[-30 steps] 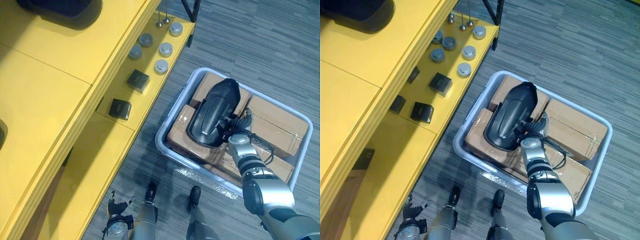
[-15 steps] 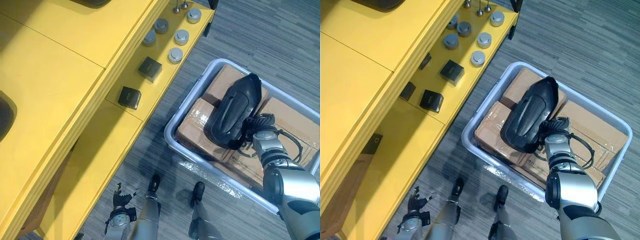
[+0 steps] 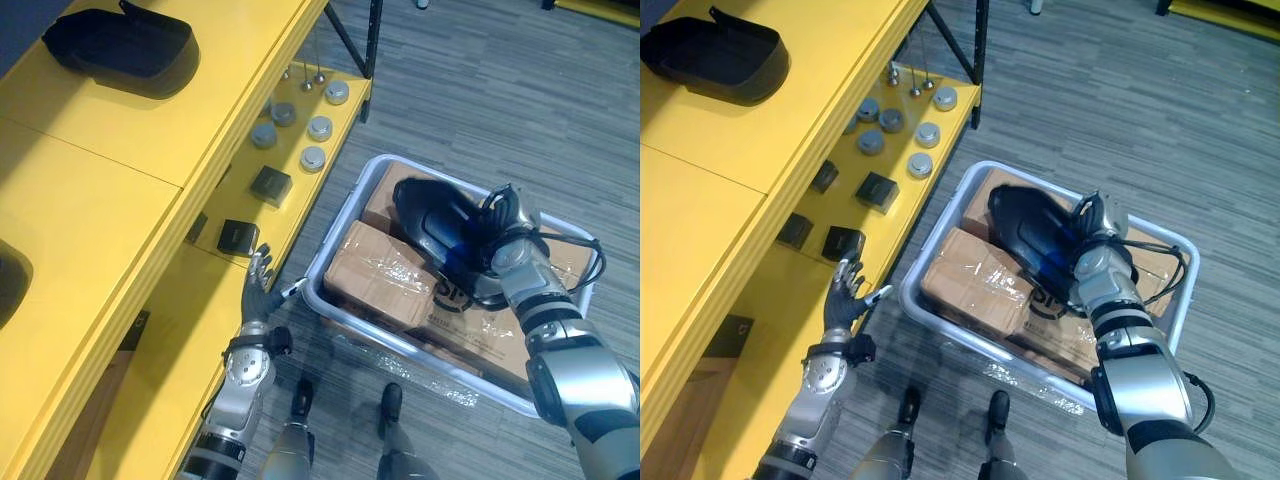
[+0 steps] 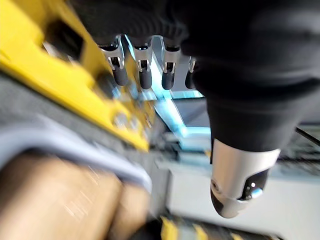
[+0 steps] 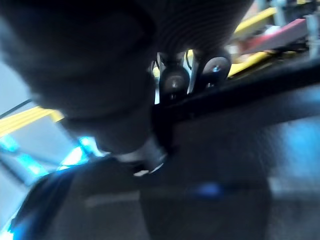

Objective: Walk over and take plastic housings, then place them on the shelf

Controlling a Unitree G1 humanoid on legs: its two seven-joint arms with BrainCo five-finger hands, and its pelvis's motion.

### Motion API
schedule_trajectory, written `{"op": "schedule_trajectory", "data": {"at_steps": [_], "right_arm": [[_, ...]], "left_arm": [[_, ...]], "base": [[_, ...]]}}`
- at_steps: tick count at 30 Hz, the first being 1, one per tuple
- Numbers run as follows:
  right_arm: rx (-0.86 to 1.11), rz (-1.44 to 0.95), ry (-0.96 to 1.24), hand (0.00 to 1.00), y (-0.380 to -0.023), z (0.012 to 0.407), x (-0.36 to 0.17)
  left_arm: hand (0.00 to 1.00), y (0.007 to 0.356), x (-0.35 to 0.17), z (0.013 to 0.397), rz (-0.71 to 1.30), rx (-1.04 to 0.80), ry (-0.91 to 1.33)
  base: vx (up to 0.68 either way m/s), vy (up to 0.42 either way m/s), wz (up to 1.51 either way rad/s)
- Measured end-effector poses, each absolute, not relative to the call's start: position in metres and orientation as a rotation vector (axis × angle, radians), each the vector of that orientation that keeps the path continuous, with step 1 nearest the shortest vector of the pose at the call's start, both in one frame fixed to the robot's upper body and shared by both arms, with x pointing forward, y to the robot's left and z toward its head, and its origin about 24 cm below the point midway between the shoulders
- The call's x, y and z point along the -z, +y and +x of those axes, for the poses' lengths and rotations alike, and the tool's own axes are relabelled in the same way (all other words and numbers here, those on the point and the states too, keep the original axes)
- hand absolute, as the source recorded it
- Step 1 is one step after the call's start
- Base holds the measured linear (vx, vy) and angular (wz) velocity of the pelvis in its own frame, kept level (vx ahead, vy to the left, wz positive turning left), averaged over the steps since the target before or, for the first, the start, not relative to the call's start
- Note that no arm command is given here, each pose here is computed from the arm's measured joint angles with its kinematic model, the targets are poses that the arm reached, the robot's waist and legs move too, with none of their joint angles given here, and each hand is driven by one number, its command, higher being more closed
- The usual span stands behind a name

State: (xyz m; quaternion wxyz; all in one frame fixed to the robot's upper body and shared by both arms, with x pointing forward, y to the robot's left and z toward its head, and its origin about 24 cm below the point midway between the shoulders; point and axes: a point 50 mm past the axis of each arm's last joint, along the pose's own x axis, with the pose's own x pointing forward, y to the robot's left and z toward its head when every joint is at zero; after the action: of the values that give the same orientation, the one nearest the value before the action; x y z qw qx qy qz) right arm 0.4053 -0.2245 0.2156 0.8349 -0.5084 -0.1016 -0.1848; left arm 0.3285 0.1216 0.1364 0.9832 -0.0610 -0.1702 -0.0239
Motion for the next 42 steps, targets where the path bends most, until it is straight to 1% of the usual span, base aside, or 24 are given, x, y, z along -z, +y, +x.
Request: {"op": "schedule_trajectory", "data": {"at_steps": [1,3,5,7,8,9,13,15,16,17,19,22,27,29,35,39,42], "right_arm": [[0.336,-1.084,-0.279,1.0,-0.206,0.404,-0.217],[0.264,-1.087,-0.394,1.0,-0.178,0.401,-0.224],[0.241,-1.111,-0.454,1.0,-0.168,0.396,-0.227],[0.223,-1.114,-0.467,1.0,-0.163,0.393,-0.222],[0.218,-1.112,-0.468,1.0,-0.162,0.392,-0.22],[0.183,-1.078,-0.45,1.0,-0.151,0.389,-0.202],[0.171,-1.053,-0.454,1.0,-0.142,0.389,-0.198],[0.178,-1.038,-0.458,1.0,-0.14,0.388,-0.199],[0.196,-1.016,-0.462,1.0,-0.136,0.387,-0.198],[0.225,-0.995,-0.465,1.0,-0.136,0.387,-0.196],[0.261,-0.965,-0.457,1.0,-0.138,0.385,-0.192],[0.286,-0.945,-0.464,1.0,-0.136,0.384,-0.188],[0.348,-0.892,-0.49,1.0,-0.137,0.378,-0.187],[0.356,-0.885,-0.497,1.0,-0.136,0.378,-0.188],[0.397,-0.81,-0.496,1.0,-0.133,0.377,-0.19],[0.424,-0.757,-0.534,1.0,-0.128,0.373,-0.198],[0.417,-0.709,-0.562,1.0,-0.118,0.369,-0.203]], "left_arm": [[0.0,0.115,-0.145,0.34,-0.165,0.104,-0.33],[0.0,0.107,-0.159,0.355,-0.228,0.155,-0.315],[0.0,0.094,-0.161,0.36,-0.293,0.206,-0.282],[0.0,0.083,-0.149,0.362,-0.343,0.239,-0.204],[0.0,0.081,-0.144,0.363,-0.354,0.239,-0.178],[0.0,0.08,-0.124,0.366,-0.409,0.201,-0.071],[0.0,0.081,-0.119,0.367,-0.407,0.187,-0.05],[0.0,0.077,-0.118,0.365,-0.424,0.177,-0.045],[0.0,0.074,-0.12,0.359,-0.475,0.154,-0.062],[0.0,0.066,-0.125,0.35,-0.531,0.128,-0.098],[0.0,0.058,-0.131,0.339,-0.568,0.08,-0.162],[0.0,0.057,-0.132,0.335,-0.475,-0.003,-0.211],[0.0,0.072,-0.126,0.328,-0.306,-0.136,-0.274],[0.0,0.072,-0.121,0.326,-0.274,-0.141,-0.265],[0.0,0.073,-0.111,0.322,-0.274,-0.149,-0.232],[0.0,0.073,-0.103,0.319,-0.274,-0.149,-0.2],[0.0,0.07,-0.097,0.319,-0.358,-0.085,-0.147]], "base": [[0.03,0.021,-0.27],[0.04,0.03,-0.28],[0.03,0.02,-0.13],[0.02,0.02,-0.13],[0.0,0.078,-0.21],[-0.01,0.094,-0.17],[0.01,0.057,-0.04],[0.03,0.042,0.0],[0.04,0.048,0.01],[0.05,0.06,0.02],[0.03,0.046,0.06],[-0.01,0.05,0.02],[0.0,0.007,0.0],[0.01,0.017,0.04],[0.03,0.036,0.03],[0.04,0.056,-0.01],[0.03,0.071,-0.01]]}}
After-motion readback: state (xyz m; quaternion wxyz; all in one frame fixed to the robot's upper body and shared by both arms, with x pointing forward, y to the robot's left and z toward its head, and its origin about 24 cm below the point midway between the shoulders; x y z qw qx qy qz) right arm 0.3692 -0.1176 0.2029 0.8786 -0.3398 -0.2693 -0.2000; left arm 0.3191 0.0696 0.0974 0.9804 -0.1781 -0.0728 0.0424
